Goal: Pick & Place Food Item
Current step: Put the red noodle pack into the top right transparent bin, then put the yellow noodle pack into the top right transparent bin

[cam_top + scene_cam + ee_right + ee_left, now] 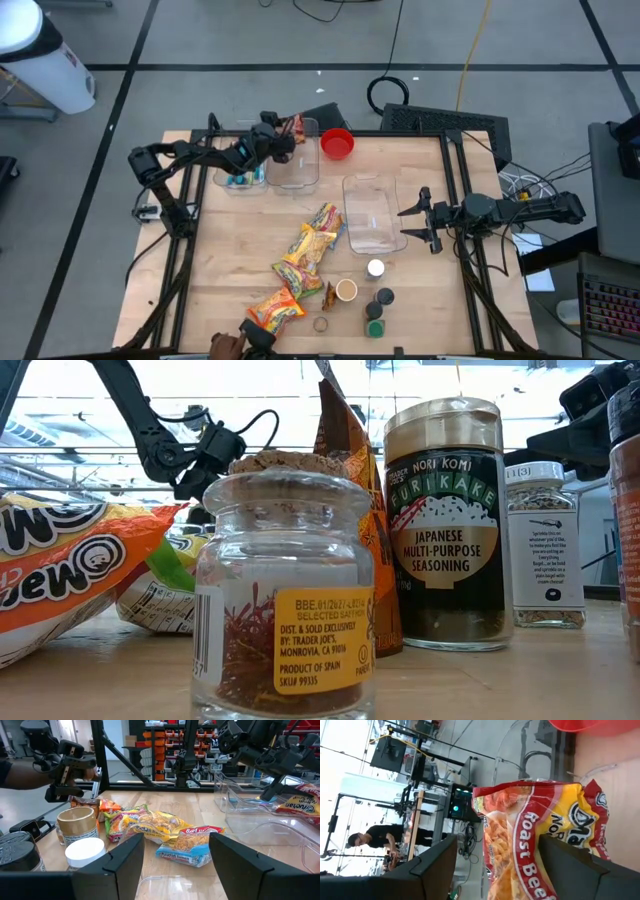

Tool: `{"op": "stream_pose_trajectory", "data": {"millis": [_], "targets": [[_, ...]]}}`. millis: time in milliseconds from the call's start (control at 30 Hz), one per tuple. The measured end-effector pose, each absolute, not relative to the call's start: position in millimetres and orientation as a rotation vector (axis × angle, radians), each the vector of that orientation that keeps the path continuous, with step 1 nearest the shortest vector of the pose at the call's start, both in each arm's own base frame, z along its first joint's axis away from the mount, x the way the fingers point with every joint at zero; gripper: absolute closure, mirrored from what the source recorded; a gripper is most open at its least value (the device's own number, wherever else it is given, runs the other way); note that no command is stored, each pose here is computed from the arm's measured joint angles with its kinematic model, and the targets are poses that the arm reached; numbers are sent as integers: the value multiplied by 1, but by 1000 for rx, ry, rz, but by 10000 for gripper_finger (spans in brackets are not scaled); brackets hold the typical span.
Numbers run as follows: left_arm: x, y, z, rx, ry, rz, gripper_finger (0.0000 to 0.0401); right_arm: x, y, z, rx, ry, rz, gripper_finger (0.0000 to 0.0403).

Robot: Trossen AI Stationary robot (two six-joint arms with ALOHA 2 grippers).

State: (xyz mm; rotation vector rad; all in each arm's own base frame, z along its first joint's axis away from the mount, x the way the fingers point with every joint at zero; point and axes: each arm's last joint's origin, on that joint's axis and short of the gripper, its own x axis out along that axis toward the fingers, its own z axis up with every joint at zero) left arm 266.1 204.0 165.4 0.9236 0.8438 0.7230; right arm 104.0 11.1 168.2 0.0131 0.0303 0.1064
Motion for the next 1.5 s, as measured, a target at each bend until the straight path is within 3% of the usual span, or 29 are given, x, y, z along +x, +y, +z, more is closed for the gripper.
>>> {"op": "stream_pose_trajectory", "data": {"millis": [500, 833, 1133, 1267, 1500], "targets": [[278, 187, 166, 946, 841, 720, 123, 104, 11, 168, 13, 30, 106, 184], [301, 133, 205, 1170, 877, 1145, 123, 104, 11, 168, 13, 30, 107, 187], [299, 50, 258, 942, 511, 1141, 123, 104, 11, 168, 13, 30, 106, 187], [288, 25, 274, 715, 311, 993, 123, 104, 11, 168, 13, 30, 107, 187], [275, 2, 272, 205, 179, 128, 123, 104, 11, 168, 13, 30, 107, 185]]}}
